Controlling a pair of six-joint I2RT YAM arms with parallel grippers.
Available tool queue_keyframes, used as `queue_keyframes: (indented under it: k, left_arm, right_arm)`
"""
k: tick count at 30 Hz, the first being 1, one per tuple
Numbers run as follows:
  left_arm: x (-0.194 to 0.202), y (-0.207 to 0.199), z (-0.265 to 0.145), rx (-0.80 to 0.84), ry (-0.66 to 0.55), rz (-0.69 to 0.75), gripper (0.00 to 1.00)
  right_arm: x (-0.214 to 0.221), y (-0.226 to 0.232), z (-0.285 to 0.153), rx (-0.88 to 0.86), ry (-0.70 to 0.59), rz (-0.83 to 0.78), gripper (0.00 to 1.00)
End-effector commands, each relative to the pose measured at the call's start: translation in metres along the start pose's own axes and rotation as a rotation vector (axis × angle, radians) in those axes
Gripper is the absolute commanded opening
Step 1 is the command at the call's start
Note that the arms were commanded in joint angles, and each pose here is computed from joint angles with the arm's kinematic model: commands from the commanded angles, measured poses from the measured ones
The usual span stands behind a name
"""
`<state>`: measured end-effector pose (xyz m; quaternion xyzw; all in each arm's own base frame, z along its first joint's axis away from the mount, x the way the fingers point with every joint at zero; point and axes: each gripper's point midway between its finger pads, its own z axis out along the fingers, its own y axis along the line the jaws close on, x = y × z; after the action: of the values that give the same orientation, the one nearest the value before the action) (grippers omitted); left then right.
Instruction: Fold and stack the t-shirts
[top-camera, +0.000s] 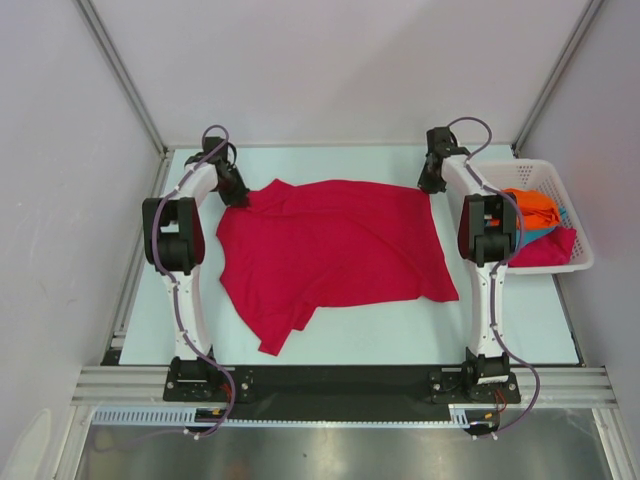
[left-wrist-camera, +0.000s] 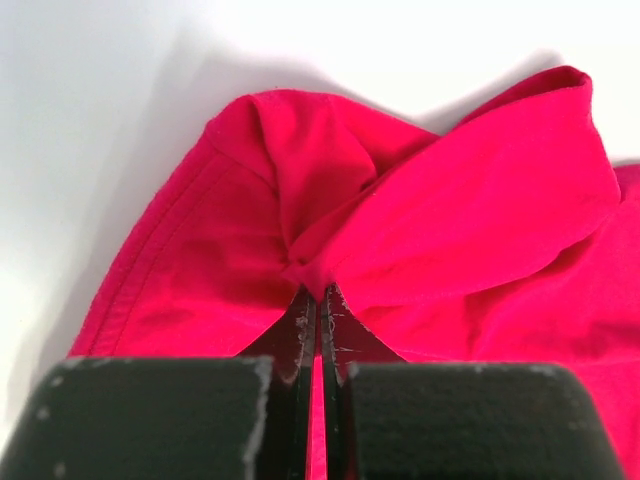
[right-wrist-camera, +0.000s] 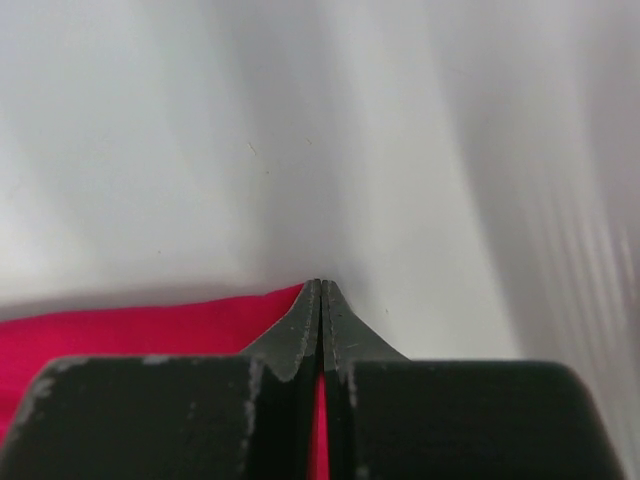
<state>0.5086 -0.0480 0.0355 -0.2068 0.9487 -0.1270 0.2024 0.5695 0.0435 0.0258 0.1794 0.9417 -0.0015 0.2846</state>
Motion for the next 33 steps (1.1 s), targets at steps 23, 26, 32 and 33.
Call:
queue_keyframes:
  k: [23, 26, 32, 33]
  left_arm:
    - [-0.074, -0.011, -0.113, -0.041, -0.271, 0.042, 0.00]
    - [-0.071, -0.013, -0.119, -0.025, -0.270, 0.047, 0.00]
    - [-0.053, -0.008, -0.126, -0.027, -0.254, 0.049, 0.00]
    - [-0.043, -0.001, -0.121, -0.037, -0.232, 0.045, 0.00]
  right_arm:
    - [-0.039, 0.030, -0.101, -0.047, -0.215, -0.080, 0.00]
    - [-0.031, 0.027, -0.104, -0.058, -0.216, -0.077, 0.00]
    - [-0.018, 0.026, -0.098, -0.049, -0.187, -0.081, 0.00]
    - [-0.018, 0.025, -0.098, -0.048, -0.187, -0.081, 0.00]
